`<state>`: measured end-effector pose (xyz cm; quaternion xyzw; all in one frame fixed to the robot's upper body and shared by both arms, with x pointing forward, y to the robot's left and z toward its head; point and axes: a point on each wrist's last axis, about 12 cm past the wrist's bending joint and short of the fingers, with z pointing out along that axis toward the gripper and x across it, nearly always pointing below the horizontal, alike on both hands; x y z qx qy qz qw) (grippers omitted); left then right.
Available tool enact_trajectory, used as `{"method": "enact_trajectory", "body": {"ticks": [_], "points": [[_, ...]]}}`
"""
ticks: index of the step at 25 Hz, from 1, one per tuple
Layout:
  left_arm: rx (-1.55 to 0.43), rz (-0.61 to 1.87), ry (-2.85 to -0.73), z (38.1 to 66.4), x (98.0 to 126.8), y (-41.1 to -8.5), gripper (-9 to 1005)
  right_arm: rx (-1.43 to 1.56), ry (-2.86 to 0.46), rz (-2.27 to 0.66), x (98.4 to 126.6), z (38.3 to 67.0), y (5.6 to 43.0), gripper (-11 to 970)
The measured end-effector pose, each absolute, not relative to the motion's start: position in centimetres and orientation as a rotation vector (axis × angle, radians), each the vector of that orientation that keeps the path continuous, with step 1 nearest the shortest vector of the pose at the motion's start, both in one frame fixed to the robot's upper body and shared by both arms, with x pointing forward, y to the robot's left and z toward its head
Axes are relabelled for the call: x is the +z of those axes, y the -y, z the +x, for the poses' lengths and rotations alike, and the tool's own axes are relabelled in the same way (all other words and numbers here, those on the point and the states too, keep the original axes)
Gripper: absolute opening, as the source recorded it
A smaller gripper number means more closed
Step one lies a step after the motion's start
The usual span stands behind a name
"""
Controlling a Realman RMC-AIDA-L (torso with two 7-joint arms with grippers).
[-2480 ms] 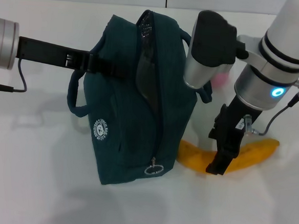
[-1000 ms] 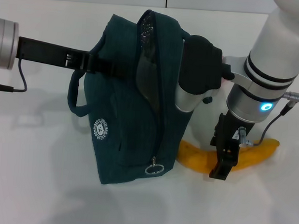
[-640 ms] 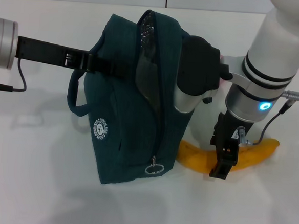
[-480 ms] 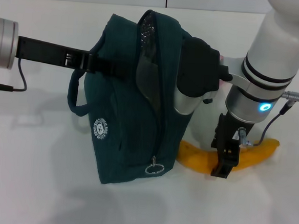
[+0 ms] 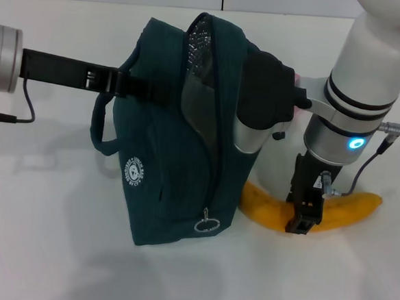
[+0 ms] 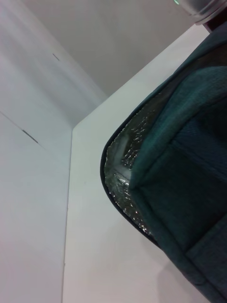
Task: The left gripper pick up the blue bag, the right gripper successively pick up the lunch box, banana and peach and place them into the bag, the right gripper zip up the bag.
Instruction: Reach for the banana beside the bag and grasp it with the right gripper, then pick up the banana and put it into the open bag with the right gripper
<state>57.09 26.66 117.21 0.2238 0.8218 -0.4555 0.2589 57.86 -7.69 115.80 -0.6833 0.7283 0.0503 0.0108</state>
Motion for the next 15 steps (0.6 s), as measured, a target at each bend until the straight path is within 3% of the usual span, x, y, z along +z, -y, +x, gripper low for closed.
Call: {"method": "enact_trajectory", "body": {"ticks": [2, 15], "points": [[-1.233, 0.594, -2.223, 57.1, 117.2, -26.8, 65, 0.152, -2.285, -2.129, 115.8, 57.8, 7.8, 436], [-1.253, 0.536, -2.187, 56.9, 117.0, -27.6, 65, 0.220, -2.458, -1.947, 116.8, 58.7, 10.7, 437]]}}
